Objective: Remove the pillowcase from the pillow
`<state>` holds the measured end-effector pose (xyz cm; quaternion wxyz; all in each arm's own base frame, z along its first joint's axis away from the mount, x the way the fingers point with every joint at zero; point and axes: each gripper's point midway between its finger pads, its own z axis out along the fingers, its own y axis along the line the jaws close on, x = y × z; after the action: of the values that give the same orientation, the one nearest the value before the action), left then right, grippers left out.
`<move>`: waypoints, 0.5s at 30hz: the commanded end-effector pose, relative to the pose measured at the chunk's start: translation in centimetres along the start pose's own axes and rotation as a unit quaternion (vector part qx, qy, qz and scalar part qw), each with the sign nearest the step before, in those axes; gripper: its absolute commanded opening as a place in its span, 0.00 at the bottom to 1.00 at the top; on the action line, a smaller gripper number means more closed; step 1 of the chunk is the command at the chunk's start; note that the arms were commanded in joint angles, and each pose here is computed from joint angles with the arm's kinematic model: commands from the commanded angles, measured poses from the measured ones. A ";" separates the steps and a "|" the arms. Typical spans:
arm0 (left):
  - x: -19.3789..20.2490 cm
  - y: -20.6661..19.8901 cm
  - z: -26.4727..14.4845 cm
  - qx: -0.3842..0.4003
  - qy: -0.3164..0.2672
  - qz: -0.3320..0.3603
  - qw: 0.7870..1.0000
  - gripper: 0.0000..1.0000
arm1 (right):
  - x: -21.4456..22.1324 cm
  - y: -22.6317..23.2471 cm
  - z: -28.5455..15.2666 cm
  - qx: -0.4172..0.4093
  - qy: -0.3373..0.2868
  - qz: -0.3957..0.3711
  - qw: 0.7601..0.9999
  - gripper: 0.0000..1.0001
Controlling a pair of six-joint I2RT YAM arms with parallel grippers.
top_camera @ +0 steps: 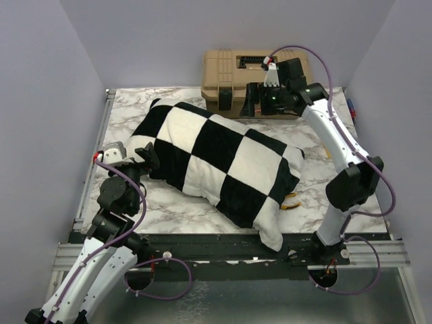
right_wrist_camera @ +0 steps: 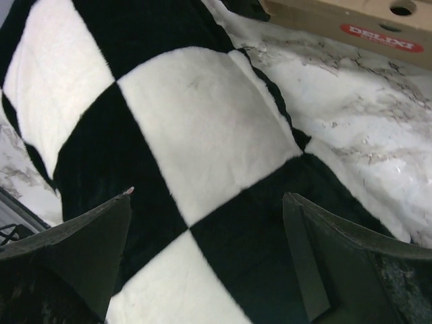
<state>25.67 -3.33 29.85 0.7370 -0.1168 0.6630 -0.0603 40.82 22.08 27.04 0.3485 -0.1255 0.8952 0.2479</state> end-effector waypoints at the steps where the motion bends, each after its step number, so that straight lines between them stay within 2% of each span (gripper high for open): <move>1: 0.1 -0.5 -0.1 0.014 0.002 0.001 1.000 0.87 | 0.1 0.5 4.1 -0.058 0.027 -0.025 0.998 1.00; 7: 0.5 -0.8 0.0 0.020 0.009 0.004 1.000 0.87 | 4.7 1.5 9.2 -0.153 0.083 0.004 0.985 1.00; 12: 0.8 -1.0 0.2 0.023 0.015 0.007 1.000 0.87 | 9.8 2.9 12.2 -0.202 0.139 0.004 0.969 0.99; 13: 0.9 -1.1 0.2 0.023 0.016 0.007 1.000 0.87 | 10.7 3.0 12.7 -0.205 0.149 0.005 0.967 0.94; 15: 1.0 -1.1 0.3 0.024 0.018 0.009 1.000 0.87 | 11.9 3.4 13.2 -0.213 0.156 0.004 0.965 0.75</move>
<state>25.98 -3.95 29.41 0.7312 -0.1059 0.6708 -0.0642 41.05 28.52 14.05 0.2101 -0.1916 0.8860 0.3662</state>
